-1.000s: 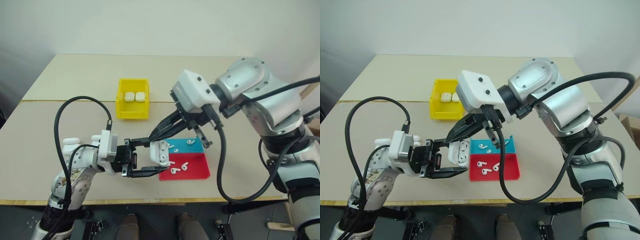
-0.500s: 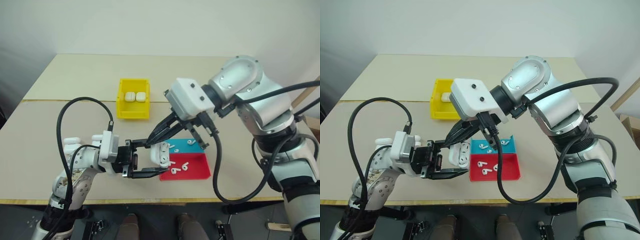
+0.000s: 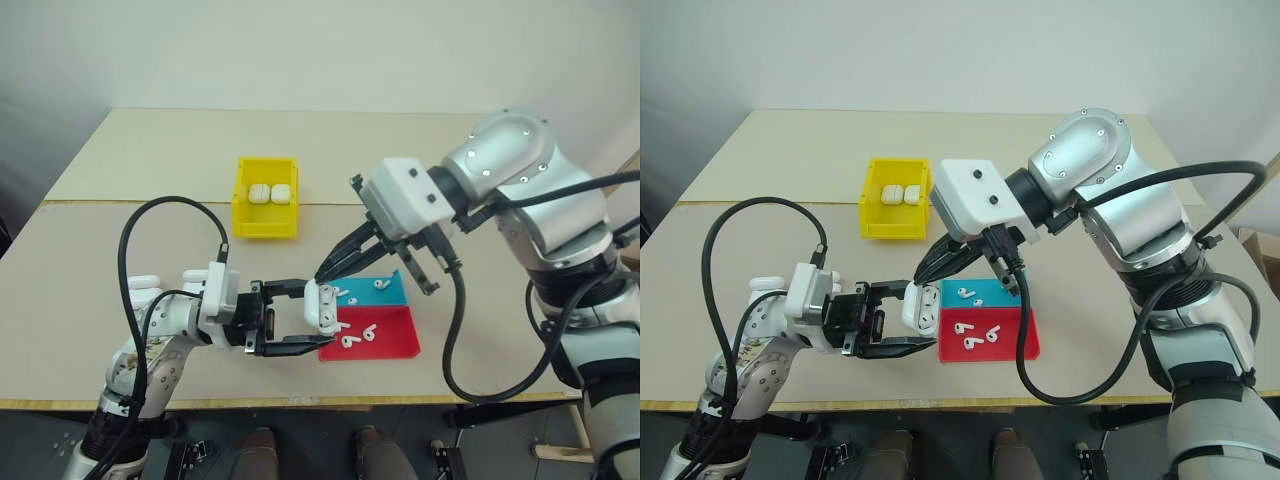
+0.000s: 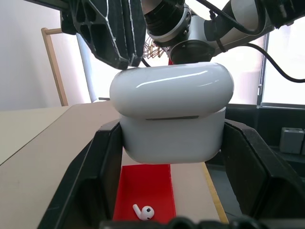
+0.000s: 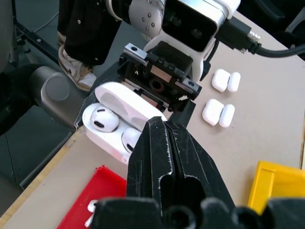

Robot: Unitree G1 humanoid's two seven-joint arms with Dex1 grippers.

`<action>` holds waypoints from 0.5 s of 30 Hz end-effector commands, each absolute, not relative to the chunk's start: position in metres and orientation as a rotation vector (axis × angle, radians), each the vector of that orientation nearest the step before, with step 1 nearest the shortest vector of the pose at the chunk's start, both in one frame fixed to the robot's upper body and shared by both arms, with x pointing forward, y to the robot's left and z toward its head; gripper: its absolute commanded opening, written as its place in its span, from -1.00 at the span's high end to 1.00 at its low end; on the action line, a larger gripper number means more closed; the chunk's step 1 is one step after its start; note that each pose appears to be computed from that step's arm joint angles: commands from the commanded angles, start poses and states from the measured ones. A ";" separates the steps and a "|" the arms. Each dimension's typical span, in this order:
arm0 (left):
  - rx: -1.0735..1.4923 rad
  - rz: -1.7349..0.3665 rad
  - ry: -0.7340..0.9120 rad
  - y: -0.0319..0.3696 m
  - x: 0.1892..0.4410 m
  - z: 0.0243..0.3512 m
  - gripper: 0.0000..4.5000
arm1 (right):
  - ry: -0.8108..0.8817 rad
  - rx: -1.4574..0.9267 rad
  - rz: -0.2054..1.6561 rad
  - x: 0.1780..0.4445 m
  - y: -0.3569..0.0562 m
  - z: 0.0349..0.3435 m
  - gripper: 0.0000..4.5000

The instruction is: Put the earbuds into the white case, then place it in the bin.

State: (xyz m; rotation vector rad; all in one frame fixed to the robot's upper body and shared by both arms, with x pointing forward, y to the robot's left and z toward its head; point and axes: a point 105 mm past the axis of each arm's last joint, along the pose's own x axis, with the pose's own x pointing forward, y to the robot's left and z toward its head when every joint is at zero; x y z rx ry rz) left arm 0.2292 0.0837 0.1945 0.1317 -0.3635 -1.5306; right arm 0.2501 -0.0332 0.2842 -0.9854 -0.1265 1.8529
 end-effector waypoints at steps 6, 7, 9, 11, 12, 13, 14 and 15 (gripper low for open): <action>0.171 -1.532 -0.439 0.084 0.227 0.208 -0.24 | -0.151 -1.060 1.853 0.247 -0.047 0.292 0.98; 0.173 -1.531 -0.436 0.085 0.228 0.207 -0.24 | -0.169 -1.024 1.848 0.247 -0.043 0.298 0.98; 0.175 -1.530 -0.430 0.085 0.228 0.206 -0.24 | -0.219 -0.952 1.841 0.246 -0.035 0.311 0.98; 0.175 -1.533 -0.429 0.083 0.229 0.206 -0.24 | -0.245 -0.912 1.855 0.244 -0.028 0.319 0.98; 0.174 -1.534 -0.429 0.083 0.230 0.206 -0.24 | -0.248 -0.915 1.869 0.243 -0.026 0.320 0.98; 0.174 -1.535 -0.430 0.083 0.230 0.206 -0.24 | -0.243 -0.918 1.882 0.243 -0.025 0.318 0.98; 0.174 -1.537 -0.430 0.083 0.230 0.207 -0.24 | -0.242 -0.913 1.895 0.243 -0.023 0.317 0.98; 0.175 -1.539 -0.430 0.083 0.230 0.207 -0.24 | -0.238 -0.901 1.908 0.243 -0.021 0.316 0.98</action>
